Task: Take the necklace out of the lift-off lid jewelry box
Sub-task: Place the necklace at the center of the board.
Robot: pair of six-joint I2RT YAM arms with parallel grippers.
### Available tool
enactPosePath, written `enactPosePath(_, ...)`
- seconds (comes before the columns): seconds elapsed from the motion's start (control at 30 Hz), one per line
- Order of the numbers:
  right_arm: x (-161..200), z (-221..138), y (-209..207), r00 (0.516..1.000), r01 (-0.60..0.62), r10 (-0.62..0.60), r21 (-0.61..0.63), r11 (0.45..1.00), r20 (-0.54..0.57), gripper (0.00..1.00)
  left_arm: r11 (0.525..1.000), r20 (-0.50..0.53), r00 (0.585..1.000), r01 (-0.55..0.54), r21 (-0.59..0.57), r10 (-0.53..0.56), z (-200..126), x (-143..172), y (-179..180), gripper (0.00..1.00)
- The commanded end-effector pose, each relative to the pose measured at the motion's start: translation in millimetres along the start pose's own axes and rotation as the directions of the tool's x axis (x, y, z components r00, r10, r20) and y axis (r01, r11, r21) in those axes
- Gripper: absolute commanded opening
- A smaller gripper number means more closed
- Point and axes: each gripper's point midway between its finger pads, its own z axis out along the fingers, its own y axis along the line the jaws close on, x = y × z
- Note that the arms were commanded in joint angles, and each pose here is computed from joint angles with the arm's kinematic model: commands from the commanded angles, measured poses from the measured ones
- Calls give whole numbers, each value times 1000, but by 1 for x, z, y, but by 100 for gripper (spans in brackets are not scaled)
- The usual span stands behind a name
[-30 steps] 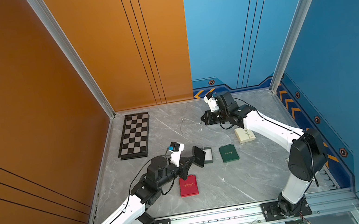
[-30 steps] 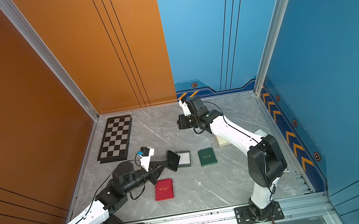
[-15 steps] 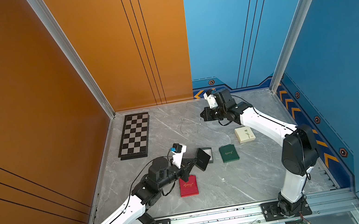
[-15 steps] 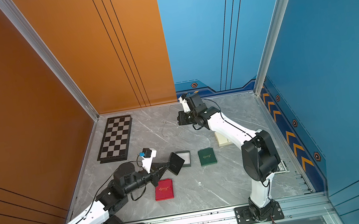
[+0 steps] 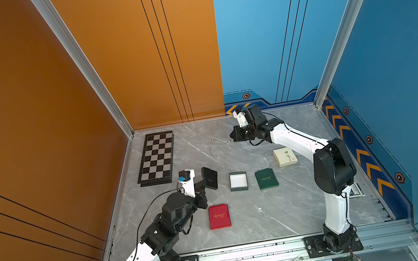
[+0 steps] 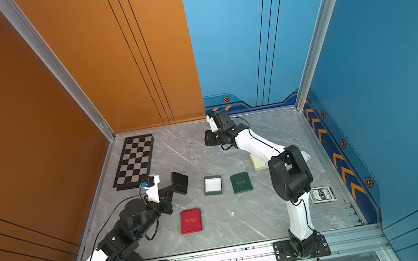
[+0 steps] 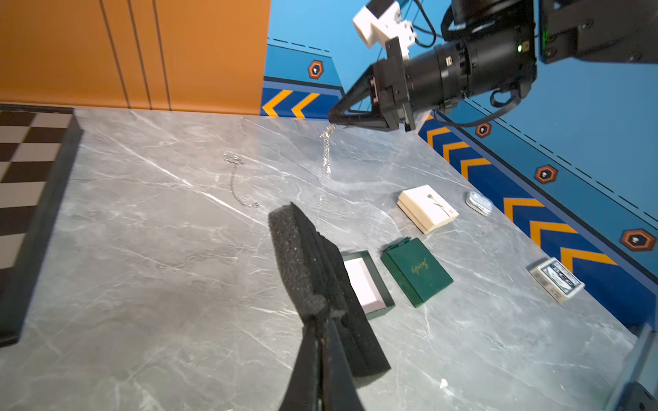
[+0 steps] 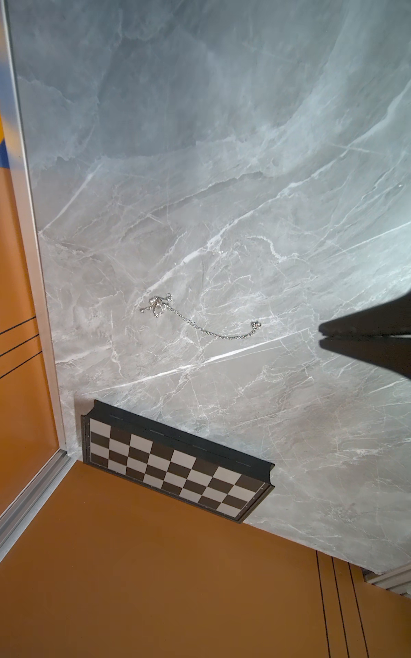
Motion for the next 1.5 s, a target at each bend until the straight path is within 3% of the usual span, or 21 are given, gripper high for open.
enactPosePath(0.0,-8,9,-4,1000,11,-11,-7,1000,7,5,994,6,1000,17,-109,-16,-9,9,26,0)
enactPosePath(0.3,-3,55,-28,1000,-6,7,26,1000,-30,5,992,26,999,37,-122,-34,-20,9,34,0)
enactPosePath(0.83,-39,116,-73,995,-92,89,74,993,45,9,994,13,999,40,-101,-39,-15,14,31,0)
enactPosePath(0.93,-44,125,-82,993,-109,105,72,991,56,11,995,2,999,43,-96,-43,-14,16,30,0)
enactPosePath(1.07,-51,137,-89,990,-125,122,47,991,68,22,996,-20,999,47,-80,-48,-9,18,25,0)
enactPosePath(1.17,-63,131,-88,986,-143,141,23,989,91,25,997,-35,998,52,-63,-54,-5,18,21,0)
enactPosePath(1.3,-69,97,-74,990,-99,95,28,995,103,32,997,-52,997,62,-36,-64,1,14,12,0)
enactPosePath(1.47,-48,45,-51,990,-107,108,-10,994,87,40,996,-46,995,90,17,-89,13,11,-1,0)
